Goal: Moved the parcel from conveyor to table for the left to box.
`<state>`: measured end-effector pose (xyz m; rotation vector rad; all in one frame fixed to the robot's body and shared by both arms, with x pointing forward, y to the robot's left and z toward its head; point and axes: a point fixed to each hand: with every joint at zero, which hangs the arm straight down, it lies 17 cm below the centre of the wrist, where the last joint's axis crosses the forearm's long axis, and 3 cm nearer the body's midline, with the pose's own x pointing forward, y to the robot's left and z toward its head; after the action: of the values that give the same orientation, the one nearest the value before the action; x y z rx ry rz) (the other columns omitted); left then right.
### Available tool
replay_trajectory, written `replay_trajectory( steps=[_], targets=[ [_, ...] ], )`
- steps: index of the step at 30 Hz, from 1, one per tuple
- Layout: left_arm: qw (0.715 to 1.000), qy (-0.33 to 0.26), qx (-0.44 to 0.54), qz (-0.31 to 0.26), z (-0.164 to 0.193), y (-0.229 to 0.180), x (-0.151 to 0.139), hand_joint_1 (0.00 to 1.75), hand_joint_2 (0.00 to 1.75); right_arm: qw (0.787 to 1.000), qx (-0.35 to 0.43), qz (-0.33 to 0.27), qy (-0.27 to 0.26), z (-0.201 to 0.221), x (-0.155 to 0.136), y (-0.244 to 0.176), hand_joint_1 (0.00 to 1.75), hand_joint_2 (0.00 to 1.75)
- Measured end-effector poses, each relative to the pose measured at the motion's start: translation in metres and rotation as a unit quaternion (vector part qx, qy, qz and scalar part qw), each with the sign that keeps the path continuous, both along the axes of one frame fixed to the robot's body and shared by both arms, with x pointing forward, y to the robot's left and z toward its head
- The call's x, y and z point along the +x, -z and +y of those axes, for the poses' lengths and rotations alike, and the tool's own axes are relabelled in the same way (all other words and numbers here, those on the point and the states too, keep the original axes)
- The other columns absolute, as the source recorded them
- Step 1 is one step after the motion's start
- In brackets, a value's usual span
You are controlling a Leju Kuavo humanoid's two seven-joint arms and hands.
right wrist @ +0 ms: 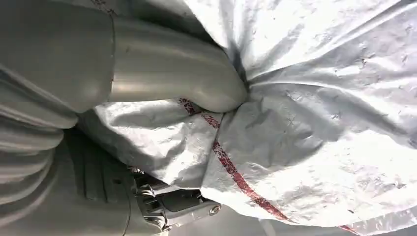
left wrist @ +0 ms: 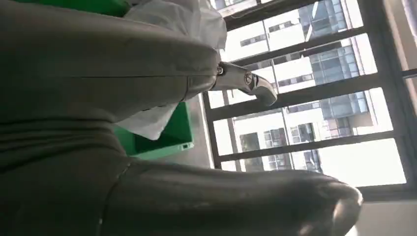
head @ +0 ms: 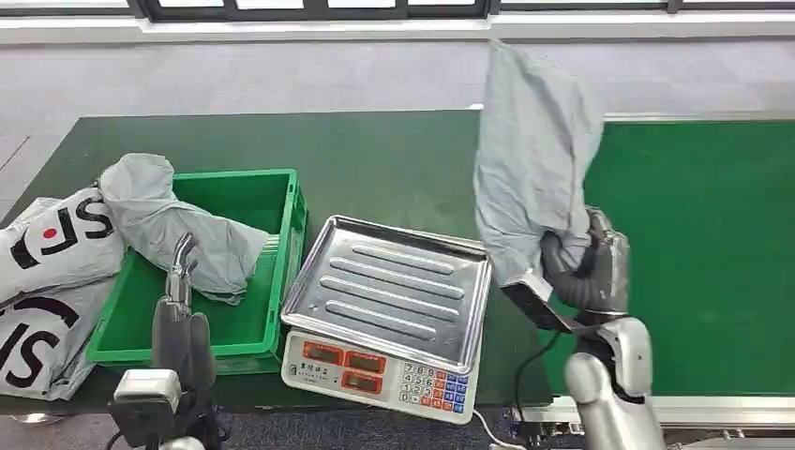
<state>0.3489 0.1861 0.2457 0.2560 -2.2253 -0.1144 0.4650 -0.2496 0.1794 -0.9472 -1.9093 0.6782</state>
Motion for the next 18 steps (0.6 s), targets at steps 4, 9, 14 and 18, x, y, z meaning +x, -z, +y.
replay_trajectory(
  steps=[4,9,14,18],
  targets=[
    [1.0,0.003,-0.001,0.0,-0.002,0.0,0.005,0.0,0.0,0.999,0.016,0.014,-0.035,0.041,0.009,0.007,1.75,1.75],
    [1.0,0.017,-0.004,0.004,-0.008,0.002,0.008,0.0,0.0,0.996,0.042,0.035,-0.067,0.061,0.013,0.014,1.75,1.75],
    [0.999,0.04,-0.003,-0.002,-0.022,-0.004,0.022,0.0,0.0,0.989,0.065,0.063,-0.114,0.109,0.007,0.029,1.75,1.75],
    [0.999,0.045,-0.005,0.002,-0.026,-0.002,0.024,0.0,0.0,0.981,0.064,0.112,-0.147,0.145,-0.002,0.046,1.75,1.75]
  ],
)
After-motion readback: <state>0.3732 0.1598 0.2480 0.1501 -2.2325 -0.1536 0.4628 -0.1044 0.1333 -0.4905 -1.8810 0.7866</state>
